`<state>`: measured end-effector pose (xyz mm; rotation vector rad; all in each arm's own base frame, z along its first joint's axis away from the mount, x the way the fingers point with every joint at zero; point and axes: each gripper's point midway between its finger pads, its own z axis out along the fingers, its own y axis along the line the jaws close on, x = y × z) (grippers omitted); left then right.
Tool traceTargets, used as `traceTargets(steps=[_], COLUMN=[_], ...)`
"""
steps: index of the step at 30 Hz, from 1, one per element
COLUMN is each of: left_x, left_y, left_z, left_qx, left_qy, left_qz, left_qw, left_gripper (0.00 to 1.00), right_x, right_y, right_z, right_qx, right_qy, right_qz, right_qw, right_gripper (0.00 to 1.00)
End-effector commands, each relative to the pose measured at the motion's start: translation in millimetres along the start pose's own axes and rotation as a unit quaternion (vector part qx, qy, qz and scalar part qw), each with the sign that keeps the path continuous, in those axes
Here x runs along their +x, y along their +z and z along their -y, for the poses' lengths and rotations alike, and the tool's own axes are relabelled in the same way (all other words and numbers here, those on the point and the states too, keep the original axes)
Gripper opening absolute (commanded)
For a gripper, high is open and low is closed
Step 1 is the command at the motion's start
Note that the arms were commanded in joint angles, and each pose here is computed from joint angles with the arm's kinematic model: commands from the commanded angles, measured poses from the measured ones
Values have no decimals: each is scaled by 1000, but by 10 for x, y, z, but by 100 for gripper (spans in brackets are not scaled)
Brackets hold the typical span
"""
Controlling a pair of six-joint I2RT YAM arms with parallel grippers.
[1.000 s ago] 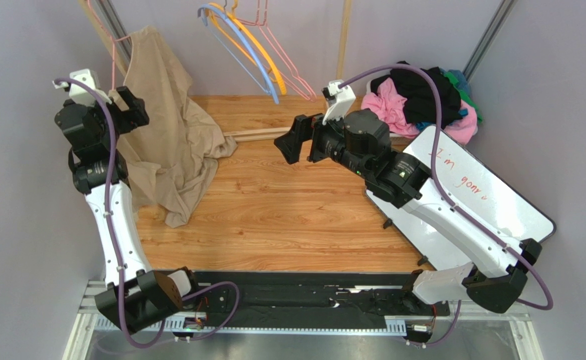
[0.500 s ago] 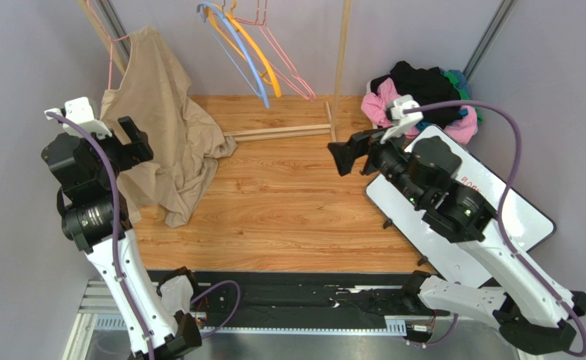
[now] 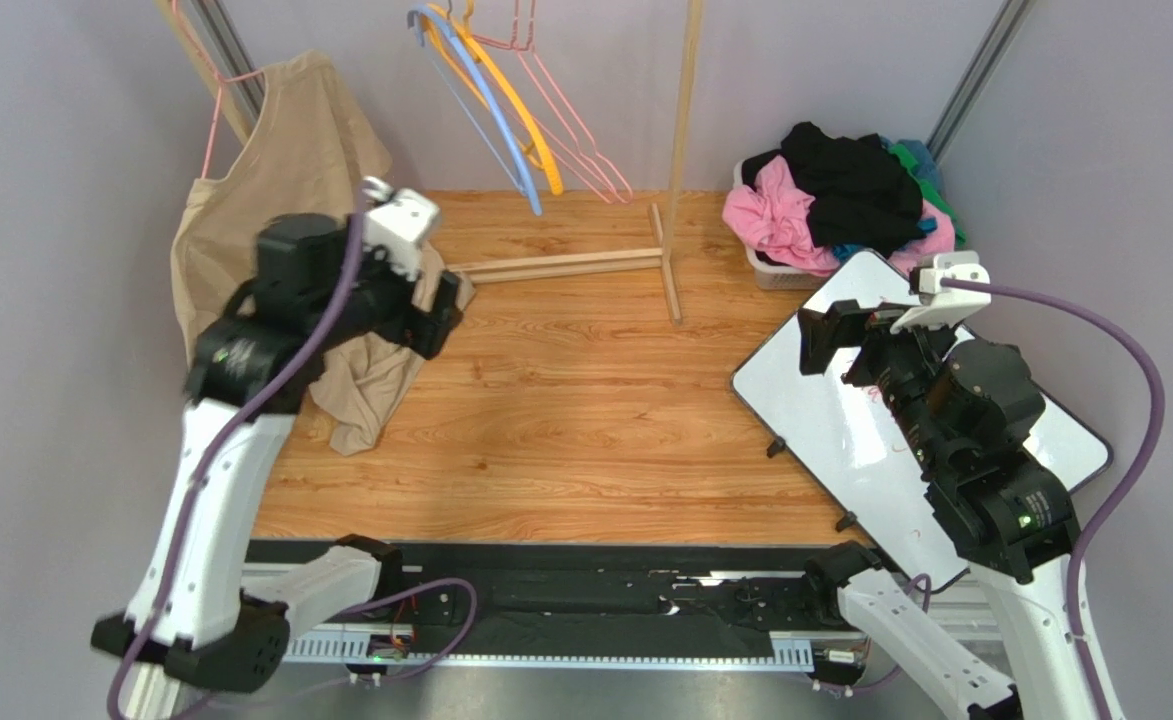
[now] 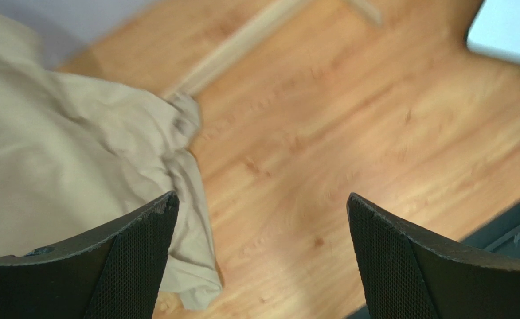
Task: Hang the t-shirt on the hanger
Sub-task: Reset both arms
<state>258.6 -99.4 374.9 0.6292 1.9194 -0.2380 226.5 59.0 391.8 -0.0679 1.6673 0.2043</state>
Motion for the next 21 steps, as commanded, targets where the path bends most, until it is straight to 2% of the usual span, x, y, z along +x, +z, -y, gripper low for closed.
traceTargets(steps=[1,4,8,10,14,21], left_x=[786,1064,1377,1556,1693,1668], left_y=[510,635,706,683,626,576], left_z=[282,473,547,544,512,539], left_qx=[64,100,106,97,79,84], left_qy=[47,23,11,11,9,6], left_qz=[-144,-169,-175,-189,-194,-186], left_qw=[986,980,979,977,978,979], left_gripper=[99,99,99,99,99,99], right_x=[461,761,1172,1178,1279,1434], right_y=[-68,-164,-264,-295,-287,-343], right_z=[80,75,52,14,44,-34], right_qx=[-15,-38,-71,-88,-102,-149], right_qy=[-76,-98,-122,-129,-173,-199], right_qz=[-77,-124,-180,-185,-210,-250], right_qw=[994,987,973,970,957,936], right_gripper=[100,100,100,100,100,100])
